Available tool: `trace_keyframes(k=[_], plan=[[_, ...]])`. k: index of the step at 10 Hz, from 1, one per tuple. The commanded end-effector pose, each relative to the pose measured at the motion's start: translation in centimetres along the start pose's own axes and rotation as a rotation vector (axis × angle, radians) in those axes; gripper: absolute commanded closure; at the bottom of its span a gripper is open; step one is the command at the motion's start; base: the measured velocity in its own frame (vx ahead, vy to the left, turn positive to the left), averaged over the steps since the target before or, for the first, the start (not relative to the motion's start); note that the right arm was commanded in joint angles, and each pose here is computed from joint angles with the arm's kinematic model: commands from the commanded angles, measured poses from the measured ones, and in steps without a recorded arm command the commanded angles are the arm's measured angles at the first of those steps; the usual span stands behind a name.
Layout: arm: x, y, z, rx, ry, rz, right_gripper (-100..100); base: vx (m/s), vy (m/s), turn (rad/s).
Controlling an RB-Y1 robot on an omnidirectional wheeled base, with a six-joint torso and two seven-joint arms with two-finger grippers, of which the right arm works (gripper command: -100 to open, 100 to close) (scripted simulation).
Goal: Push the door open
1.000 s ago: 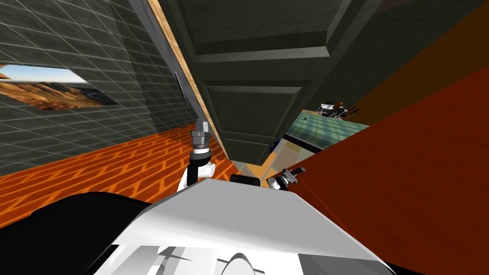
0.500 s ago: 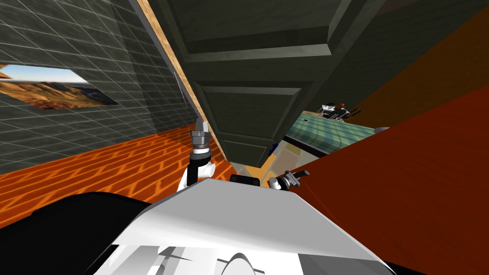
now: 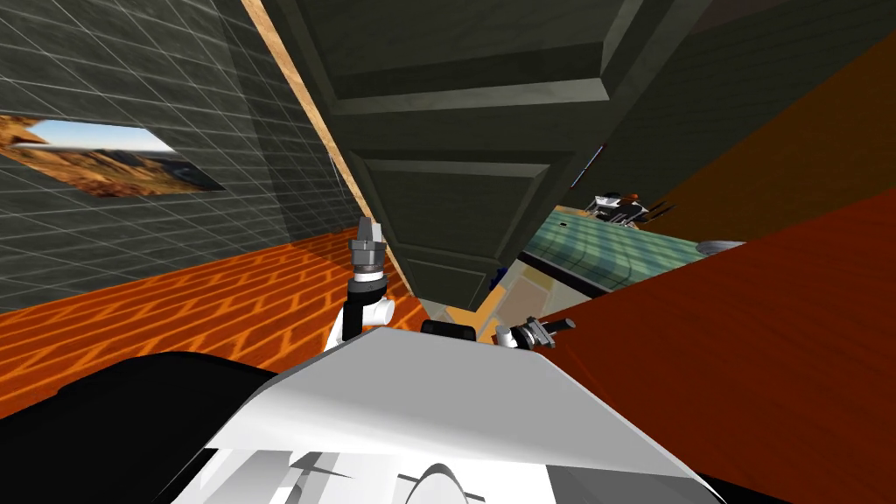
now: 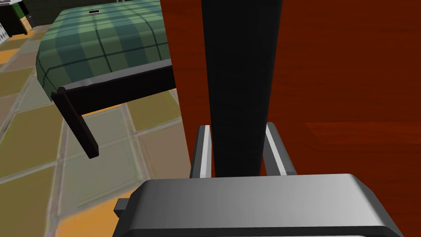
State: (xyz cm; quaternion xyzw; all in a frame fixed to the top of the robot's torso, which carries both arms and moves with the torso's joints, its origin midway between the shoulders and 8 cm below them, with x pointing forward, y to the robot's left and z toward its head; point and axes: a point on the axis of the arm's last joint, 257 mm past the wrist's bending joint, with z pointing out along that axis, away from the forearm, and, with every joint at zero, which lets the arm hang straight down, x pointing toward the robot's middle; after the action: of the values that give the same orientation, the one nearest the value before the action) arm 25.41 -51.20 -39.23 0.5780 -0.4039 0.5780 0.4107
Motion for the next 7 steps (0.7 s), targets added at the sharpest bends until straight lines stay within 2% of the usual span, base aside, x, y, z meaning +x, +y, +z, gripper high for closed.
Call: trace_keyframes(k=[1, 2, 7], plan=[[0.9, 1.2, 0.76, -0.023, 0.022, -0.002, 100, 0.024, -0.105, 0.067], [1.2, 2.1, 1.45, -0.051, 0.032, -0.005, 100, 0.03, -0.092, 0.07], [2.0, 5.2, 3.22, -0.142, 0.056, -0.01, 100, 0.013, -0.093, 0.079]])
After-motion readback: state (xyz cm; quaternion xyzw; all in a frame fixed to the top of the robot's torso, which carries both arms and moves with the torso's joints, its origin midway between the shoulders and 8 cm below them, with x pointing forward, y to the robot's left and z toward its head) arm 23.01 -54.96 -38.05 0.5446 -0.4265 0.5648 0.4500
